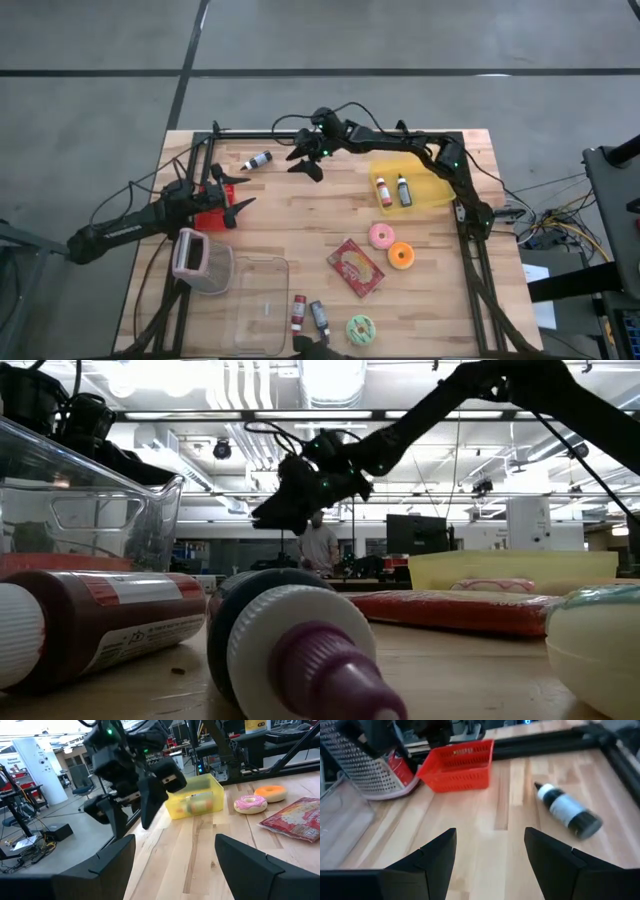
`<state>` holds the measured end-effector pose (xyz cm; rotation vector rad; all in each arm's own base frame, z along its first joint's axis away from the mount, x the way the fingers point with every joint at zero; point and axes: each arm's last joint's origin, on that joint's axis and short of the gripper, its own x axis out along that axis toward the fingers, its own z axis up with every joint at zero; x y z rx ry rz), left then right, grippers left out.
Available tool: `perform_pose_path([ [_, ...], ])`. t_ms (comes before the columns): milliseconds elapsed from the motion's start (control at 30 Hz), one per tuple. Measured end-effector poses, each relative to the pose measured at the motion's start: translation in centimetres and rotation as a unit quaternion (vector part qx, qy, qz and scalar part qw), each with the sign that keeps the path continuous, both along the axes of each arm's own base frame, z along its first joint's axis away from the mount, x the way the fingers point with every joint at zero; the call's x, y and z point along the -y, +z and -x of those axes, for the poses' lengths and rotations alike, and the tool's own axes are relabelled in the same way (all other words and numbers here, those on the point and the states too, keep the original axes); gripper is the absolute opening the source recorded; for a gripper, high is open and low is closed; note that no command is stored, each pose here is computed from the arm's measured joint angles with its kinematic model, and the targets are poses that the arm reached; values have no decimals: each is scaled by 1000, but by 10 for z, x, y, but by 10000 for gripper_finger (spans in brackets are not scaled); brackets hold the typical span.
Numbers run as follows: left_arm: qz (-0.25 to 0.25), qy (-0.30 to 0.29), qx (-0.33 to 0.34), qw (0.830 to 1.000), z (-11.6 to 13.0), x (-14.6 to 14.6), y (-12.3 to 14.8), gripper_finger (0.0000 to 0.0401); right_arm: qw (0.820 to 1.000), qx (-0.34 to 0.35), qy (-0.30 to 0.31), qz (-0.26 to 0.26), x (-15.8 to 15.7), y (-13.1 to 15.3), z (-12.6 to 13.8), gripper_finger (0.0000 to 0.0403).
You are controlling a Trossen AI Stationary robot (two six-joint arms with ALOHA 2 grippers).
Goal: Pick & Place Food Item
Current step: Put the black food coloring bottle into the yellow bin
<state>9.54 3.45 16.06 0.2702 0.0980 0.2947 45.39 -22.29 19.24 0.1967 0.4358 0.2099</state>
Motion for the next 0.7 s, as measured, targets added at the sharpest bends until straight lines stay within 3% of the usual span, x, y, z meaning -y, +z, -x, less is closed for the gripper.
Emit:
perform_pose_path([
  [333, 0, 0, 0, 1000, 0, 0, 0, 278, 1000, -26, -2, -8, -2, 4, 3, 231],
  [700, 0, 0, 0, 1000, 0, 0, 0, 278, 995, -59, -10, 76, -32, 27, 18, 231],
])
